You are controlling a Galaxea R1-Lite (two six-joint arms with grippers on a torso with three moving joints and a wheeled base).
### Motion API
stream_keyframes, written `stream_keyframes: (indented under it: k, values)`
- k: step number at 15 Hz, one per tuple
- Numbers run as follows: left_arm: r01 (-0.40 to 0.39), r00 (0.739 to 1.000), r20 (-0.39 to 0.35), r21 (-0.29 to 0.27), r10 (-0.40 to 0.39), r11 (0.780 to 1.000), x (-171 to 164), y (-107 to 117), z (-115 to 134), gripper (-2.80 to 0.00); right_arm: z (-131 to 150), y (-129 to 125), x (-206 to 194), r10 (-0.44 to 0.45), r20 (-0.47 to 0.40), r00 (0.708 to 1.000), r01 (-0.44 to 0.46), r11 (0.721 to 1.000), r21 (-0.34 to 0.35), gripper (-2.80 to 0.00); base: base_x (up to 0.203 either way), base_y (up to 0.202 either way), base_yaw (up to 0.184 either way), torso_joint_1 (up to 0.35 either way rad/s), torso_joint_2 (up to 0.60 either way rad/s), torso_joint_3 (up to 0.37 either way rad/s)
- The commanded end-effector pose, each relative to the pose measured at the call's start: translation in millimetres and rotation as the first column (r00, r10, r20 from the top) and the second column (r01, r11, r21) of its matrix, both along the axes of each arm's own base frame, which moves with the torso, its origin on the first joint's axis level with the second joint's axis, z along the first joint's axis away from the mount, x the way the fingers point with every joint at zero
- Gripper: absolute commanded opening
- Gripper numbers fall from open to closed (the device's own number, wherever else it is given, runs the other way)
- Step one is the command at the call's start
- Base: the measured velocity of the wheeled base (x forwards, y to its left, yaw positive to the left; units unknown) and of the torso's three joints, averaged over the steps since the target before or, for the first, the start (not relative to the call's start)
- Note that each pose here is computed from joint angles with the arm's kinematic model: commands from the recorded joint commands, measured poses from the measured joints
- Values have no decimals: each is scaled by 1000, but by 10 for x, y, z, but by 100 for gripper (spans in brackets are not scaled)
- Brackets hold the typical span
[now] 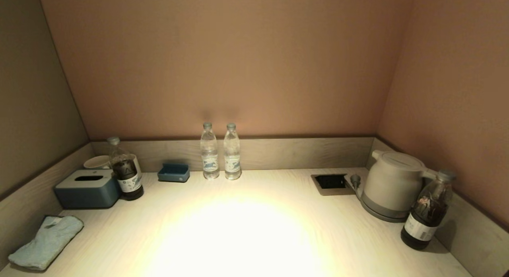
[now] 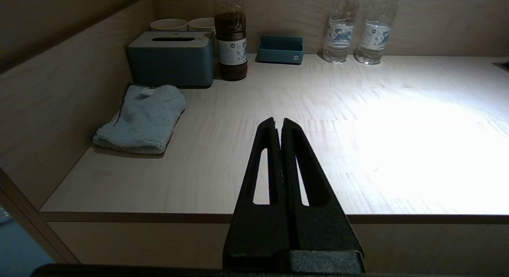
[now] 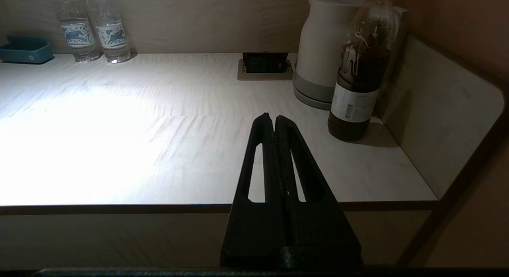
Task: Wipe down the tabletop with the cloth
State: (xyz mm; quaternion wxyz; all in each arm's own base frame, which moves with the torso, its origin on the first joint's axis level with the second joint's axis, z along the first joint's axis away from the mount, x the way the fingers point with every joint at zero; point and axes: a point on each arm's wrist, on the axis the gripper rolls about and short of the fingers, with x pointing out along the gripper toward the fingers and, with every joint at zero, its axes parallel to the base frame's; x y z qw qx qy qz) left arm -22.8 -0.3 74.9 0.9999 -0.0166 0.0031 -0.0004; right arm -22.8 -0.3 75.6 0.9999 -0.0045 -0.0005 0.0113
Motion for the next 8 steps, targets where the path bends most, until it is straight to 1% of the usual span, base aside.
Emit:
stream_keyframes:
  k: [1,8]
  values:
    - [0,1000,0,-1,0,1000,0,0,0,-280,1,0,1,2,-1,1000,-2,1000,0,-280,0,0,0,0,0,0]
    - [-1,1000,0,-1,1,1000,0,0,0,-280,2,0,1,2,1,1000,-2,1000,0,-280,0,0,0,0,0,0]
